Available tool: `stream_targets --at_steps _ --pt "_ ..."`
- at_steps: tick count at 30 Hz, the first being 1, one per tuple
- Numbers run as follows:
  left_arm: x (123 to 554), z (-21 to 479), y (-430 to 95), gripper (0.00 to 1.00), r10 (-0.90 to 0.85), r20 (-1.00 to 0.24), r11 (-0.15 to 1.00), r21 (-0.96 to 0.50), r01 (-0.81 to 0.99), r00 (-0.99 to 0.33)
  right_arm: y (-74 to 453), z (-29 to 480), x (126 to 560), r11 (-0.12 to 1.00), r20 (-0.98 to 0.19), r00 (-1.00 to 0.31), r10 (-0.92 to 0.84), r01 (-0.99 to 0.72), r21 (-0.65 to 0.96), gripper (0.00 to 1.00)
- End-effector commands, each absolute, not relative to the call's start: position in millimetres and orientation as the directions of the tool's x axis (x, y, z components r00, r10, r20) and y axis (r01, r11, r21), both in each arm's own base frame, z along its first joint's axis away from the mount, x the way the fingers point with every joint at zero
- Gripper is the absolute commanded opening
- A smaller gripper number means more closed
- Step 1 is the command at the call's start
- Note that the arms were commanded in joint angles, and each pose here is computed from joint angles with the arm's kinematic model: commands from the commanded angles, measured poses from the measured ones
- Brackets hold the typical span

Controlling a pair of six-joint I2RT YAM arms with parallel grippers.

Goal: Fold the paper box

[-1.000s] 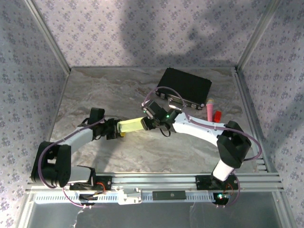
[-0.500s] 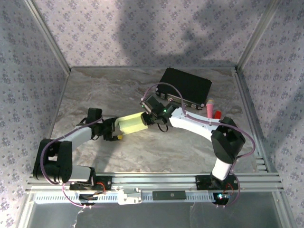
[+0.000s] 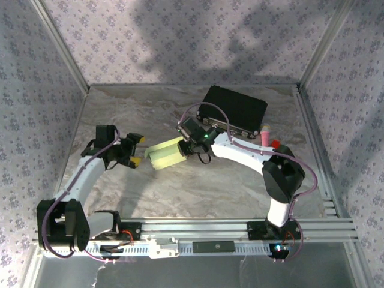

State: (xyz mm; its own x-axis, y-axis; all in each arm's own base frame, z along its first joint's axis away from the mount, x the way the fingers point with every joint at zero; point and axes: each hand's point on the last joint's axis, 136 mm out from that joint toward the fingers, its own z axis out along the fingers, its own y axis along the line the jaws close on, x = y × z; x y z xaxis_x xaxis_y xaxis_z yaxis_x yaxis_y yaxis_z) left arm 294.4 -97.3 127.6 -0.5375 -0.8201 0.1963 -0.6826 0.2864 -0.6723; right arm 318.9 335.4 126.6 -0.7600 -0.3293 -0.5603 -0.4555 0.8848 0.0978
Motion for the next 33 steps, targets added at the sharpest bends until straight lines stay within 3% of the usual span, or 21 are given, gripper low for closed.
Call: stream_targets --at_steps 1,6,10,14,17,20,25,30,33 --pt "283.1 141.5 -84.4 0.82 -0.773 0.042 0.463 -0.645 -0.608 -0.634 332.0 136.4 319.7 0.887 -0.563 -0.764 -0.315 -0.448 0.113 0.44" --pt "270.7 176.6 -60.3 0.74 -0.659 -0.258 0.689 -0.584 -0.430 -0.706 326.2 152.2 317.9 0.878 -0.587 -0.746 -0.316 -0.464 0.116 0.48" --pt "258.7 188.4 -69.1 0.70 -0.513 -0.357 0.792 -0.547 -0.270 -0.780 321.4 168.0 317.5 0.860 -0.615 -0.721 -0.318 -0.493 0.133 0.49" --pt "249.6 185.4 -89.4 0.63 -0.343 -0.366 0.864 -0.485 -0.137 -0.865 323.5 175.5 317.2 0.818 -0.615 -0.710 -0.344 -0.548 0.175 0.49" --pt "244.5 179.5 -87.2 0.61 -0.254 -0.366 0.926 -0.359 -0.116 -0.895 322.7 173.5 321.0 0.803 -0.593 -0.703 -0.392 -0.576 0.152 0.45" --pt "245.4 179.2 -84.3 0.59 -0.217 -0.381 0.950 -0.292 -0.106 -0.899 321.5 166.2 323.2 0.795 -0.556 -0.704 -0.443 -0.595 0.120 0.39" --pt "252.7 180.0 -89.4 0.59 -0.157 -0.390 0.969 -0.238 -0.066 -0.907 317.7 159.1 332.2 0.802 -0.532 -0.702 -0.473 -0.594 0.071 0.39" --pt "262.2 174.4 -93.6 0.47 -0.112 -0.370 0.984 -0.170 -0.051 -0.922 322.0 159.0 337.2 0.787 -0.523 -0.695 -0.494 -0.613 0.070 0.39" --pt "266.0 173.2 -95.7 0.47 -0.092 -0.364 0.987 -0.153 -0.038 -0.927 325.3 156.8 337.5 0.779 -0.517 -0.692 -0.504 -0.623 0.075 0.39"
